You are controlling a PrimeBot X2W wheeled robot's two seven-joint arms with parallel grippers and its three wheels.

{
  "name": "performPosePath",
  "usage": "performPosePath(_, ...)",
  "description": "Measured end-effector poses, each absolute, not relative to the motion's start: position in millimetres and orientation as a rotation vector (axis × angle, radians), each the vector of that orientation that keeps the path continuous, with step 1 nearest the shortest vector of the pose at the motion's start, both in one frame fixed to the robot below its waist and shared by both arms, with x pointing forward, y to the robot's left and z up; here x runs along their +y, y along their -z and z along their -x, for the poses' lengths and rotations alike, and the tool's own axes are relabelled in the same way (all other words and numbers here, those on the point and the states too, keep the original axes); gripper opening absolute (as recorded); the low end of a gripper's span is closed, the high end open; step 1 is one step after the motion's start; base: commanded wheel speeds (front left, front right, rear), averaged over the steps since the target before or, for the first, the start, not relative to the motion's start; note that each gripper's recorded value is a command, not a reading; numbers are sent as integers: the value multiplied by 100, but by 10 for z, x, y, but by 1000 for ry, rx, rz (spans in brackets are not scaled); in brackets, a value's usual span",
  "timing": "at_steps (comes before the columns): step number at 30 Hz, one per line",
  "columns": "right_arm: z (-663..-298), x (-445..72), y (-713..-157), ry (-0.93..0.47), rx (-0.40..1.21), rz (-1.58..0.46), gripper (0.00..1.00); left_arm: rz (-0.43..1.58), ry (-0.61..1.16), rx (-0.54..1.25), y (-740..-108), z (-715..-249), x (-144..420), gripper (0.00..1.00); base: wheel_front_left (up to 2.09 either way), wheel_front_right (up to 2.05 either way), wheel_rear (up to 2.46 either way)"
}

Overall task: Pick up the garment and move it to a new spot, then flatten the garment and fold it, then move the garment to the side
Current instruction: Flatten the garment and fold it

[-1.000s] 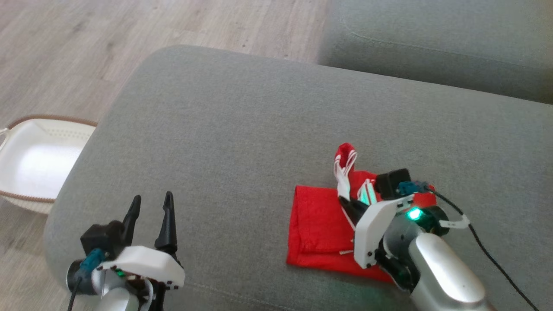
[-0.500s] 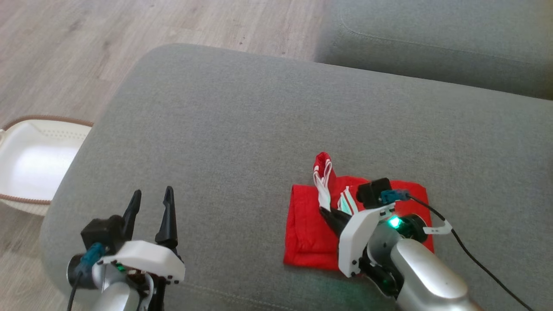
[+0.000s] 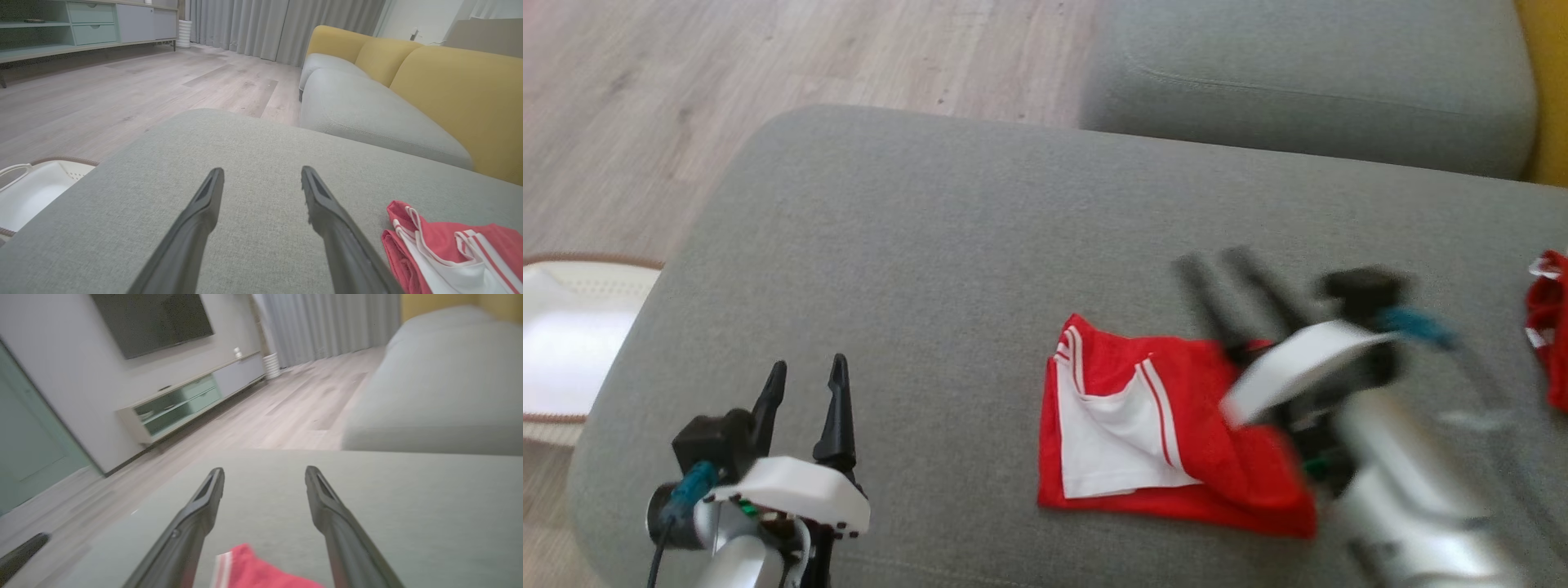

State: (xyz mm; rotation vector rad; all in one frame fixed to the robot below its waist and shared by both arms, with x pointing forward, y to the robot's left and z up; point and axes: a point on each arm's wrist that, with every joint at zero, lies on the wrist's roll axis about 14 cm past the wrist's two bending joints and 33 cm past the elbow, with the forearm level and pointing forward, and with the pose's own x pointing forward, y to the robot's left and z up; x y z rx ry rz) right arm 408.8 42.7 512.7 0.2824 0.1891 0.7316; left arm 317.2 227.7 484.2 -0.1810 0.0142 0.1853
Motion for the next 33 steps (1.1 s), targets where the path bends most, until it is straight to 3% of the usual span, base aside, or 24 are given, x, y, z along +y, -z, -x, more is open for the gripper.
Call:
performPosePath(5,-4532,-587,-5159,-492,136,-162,100,184,-164,1,-4888,-3217,2218,100,0,0,0)
performPosePath(9,-4558,-855,-4918,-428,214,-90,100,186,-164,5,-4877,-3226,2209,100,0,0,0)
performPosePath(10,-4534,-825,-4851,-431,239,-95,54,187,-165,7,-4871,-3227,2210,100,0,0,0)
performPosePath(11,-4508,-776,-4786,-440,267,-100,15,188,-166,9,-4865,-3227,2211,100,0,0,0)
performPosePath(12,-4480,-714,-4726,-450,296,-113,0,189,-169,11,-4858,-3225,2215,100,0,0,0)
performPosePath(19,-4165,-221,-4312,-486,653,-502,0,188,-192,15,-4838,-3200,2270,100,0,0,0)
performPosePath(25,-3876,-121,-3990,-507,949,-632,0,198,-212,17,-4822,-3165,2314,100,0,0,0)
performPosePath(33,-3557,270,-4054,-650,1128,-773,0,194,-230,18,-4813,-3141,2362,100,0,0,0)
